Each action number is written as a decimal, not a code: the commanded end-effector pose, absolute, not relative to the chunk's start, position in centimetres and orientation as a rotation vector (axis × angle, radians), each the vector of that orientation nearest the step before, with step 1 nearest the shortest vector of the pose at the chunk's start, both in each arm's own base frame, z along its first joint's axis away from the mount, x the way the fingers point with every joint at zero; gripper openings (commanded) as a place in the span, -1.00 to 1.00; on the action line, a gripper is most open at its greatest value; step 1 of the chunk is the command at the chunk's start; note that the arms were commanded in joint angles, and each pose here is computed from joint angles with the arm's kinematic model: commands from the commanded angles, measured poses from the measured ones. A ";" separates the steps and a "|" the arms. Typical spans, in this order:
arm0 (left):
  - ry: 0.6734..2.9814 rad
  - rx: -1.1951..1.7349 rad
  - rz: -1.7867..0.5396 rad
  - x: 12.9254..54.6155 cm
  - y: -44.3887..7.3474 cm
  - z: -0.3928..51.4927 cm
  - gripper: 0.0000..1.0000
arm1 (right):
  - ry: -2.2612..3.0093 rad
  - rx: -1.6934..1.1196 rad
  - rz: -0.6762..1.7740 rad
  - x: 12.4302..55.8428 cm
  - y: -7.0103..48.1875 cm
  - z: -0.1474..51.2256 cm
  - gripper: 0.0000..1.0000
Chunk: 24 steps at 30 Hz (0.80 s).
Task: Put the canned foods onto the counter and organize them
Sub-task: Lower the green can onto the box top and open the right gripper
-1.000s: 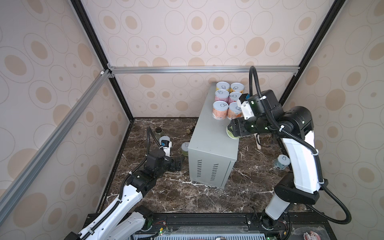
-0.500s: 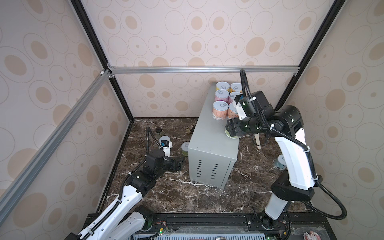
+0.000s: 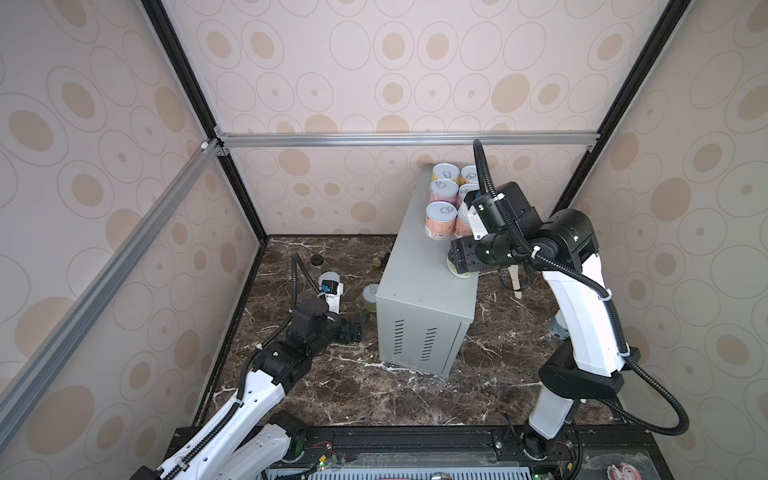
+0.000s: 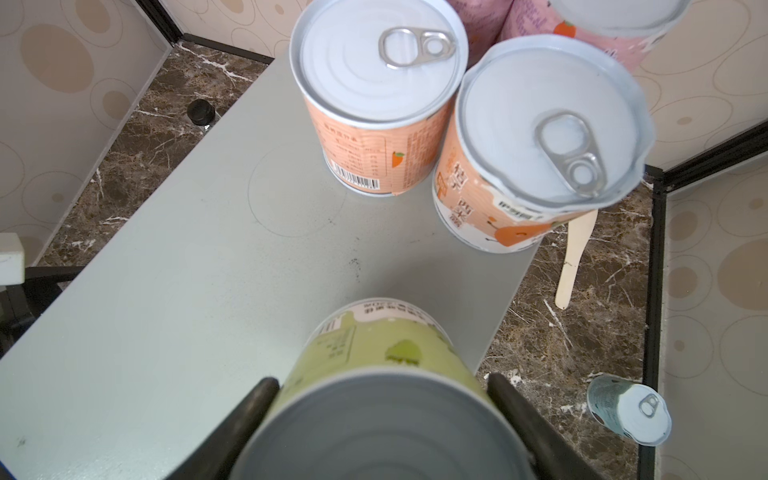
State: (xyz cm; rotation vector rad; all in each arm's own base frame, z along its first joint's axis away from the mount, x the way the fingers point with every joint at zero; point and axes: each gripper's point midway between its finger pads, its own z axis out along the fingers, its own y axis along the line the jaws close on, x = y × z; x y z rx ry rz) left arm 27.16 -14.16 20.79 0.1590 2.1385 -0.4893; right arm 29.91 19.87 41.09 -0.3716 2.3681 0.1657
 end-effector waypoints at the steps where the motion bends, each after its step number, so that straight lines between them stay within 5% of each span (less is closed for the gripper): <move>1: 2.101 0.180 -0.485 27.3 -14.0 21.7 0.98 | 2.428 -0.421 0.110 28.5 18.9 40.0 0.62; 11: 2.112 0.176 -0.478 27.5 -13.9 21.4 0.98 | 2.377 -0.442 0.161 28.0 19.0 41.4 0.85; 24: 2.120 0.161 -0.452 27.7 -13.5 21.1 0.98 | 2.220 -0.376 0.284 25.2 16.9 45.2 0.79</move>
